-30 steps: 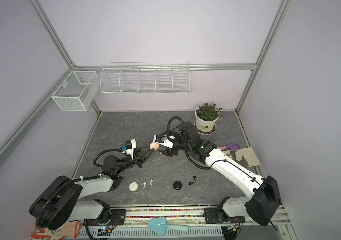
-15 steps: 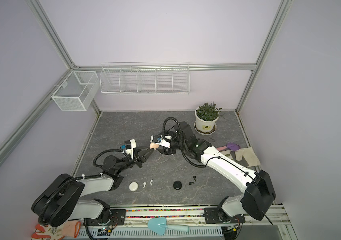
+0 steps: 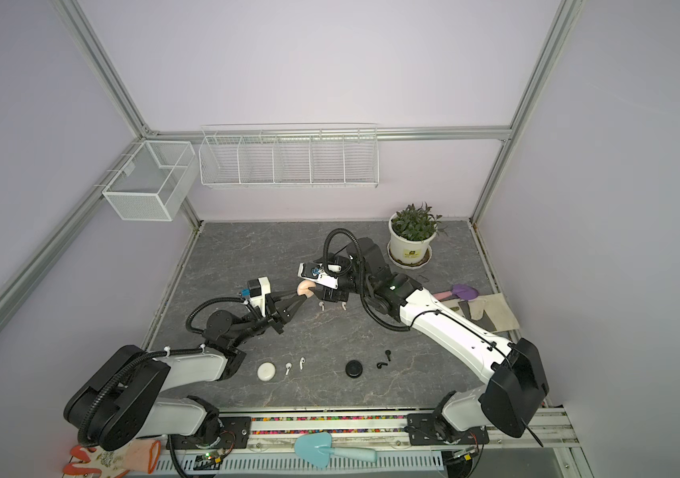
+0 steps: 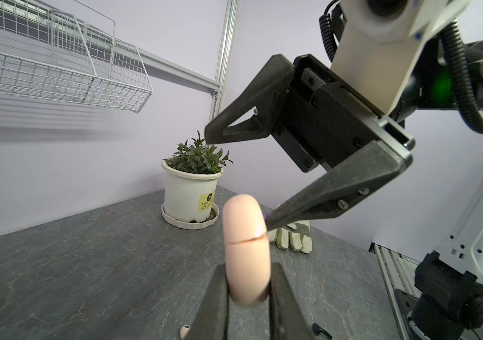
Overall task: Insert wireless bluetooth earbuds into charging case
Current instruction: Open the charging case.
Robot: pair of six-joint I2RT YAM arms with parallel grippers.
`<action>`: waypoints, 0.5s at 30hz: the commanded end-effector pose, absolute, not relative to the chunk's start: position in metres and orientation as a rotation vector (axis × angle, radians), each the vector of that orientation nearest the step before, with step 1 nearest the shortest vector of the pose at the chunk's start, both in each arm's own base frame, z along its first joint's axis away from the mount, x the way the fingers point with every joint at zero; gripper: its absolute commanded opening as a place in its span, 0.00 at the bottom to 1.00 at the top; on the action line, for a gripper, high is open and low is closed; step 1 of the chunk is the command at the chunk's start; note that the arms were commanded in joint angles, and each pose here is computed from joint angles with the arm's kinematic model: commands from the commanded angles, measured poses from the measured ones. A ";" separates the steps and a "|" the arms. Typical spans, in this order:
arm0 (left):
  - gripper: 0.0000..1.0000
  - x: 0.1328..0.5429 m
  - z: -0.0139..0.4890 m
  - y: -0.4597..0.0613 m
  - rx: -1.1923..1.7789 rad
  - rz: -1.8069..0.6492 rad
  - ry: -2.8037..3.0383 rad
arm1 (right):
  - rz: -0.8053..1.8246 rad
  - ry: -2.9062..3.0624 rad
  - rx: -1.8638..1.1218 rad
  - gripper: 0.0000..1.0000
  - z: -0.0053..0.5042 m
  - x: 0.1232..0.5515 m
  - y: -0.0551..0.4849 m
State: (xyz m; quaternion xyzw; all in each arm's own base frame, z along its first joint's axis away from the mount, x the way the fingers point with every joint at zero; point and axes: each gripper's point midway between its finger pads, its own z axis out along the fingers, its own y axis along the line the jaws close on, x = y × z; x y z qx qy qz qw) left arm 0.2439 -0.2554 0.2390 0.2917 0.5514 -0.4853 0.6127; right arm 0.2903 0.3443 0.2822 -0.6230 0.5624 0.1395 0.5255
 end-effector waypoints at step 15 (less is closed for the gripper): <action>0.00 0.231 0.241 -0.255 0.703 -1.143 1.238 | 0.267 1.385 -1.343 0.72 0.311 0.315 0.344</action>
